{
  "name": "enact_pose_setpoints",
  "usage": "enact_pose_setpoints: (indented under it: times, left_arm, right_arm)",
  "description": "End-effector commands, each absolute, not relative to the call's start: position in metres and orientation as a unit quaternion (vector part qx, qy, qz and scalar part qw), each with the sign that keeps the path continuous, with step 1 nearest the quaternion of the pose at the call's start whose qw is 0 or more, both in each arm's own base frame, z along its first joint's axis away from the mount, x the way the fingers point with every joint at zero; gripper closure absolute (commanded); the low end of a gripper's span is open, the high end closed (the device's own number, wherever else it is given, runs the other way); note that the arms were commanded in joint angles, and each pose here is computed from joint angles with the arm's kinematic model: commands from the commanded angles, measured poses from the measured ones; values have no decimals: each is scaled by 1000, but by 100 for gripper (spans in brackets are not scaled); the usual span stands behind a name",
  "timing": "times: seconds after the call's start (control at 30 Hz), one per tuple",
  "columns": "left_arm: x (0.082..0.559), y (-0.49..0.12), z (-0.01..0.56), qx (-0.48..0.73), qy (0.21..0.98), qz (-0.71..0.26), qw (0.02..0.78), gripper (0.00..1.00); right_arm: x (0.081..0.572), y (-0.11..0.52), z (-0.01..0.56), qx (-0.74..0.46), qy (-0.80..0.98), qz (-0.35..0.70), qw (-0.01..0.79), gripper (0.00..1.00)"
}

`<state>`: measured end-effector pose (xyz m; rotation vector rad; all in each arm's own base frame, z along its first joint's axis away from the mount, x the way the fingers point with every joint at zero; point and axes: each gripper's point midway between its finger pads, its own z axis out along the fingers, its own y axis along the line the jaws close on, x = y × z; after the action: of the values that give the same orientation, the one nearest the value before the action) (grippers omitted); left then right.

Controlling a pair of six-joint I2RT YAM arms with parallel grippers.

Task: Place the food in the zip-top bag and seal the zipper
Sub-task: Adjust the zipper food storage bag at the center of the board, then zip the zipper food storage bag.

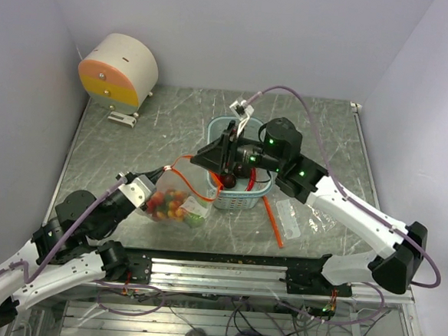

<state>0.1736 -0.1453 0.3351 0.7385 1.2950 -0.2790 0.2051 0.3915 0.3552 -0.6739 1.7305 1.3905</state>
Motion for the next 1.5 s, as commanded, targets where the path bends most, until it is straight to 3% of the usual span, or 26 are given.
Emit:
enact_pose_setpoints:
  times: [0.0, 0.17, 0.47, 0.93, 1.47]
  left_arm:
    - [170, -138, 347, 311, 587, -141, 734, 93]
    - [161, -144, 347, 323, 593, -169, 718, 93]
    - [153, -133, 371, 290, 616, -197, 705, 93]
    - [146, -124, 382, 279, 603, -210, 717, 93]
    - [143, -126, 382, 282, 599, -220, 716, 93]
  right_arm:
    - [193, 379, 385, -360, 582, 530, 501, 49]
    - [169, 388, 385, -449, 495, 524, 528, 47]
    - [136, 427, 391, -537, 390, 546, 511, 54]
    - [130, 453, 403, -549, 366, 552, 510, 56]
    - [145, 469, 391, -539, 392, 538, 516, 65]
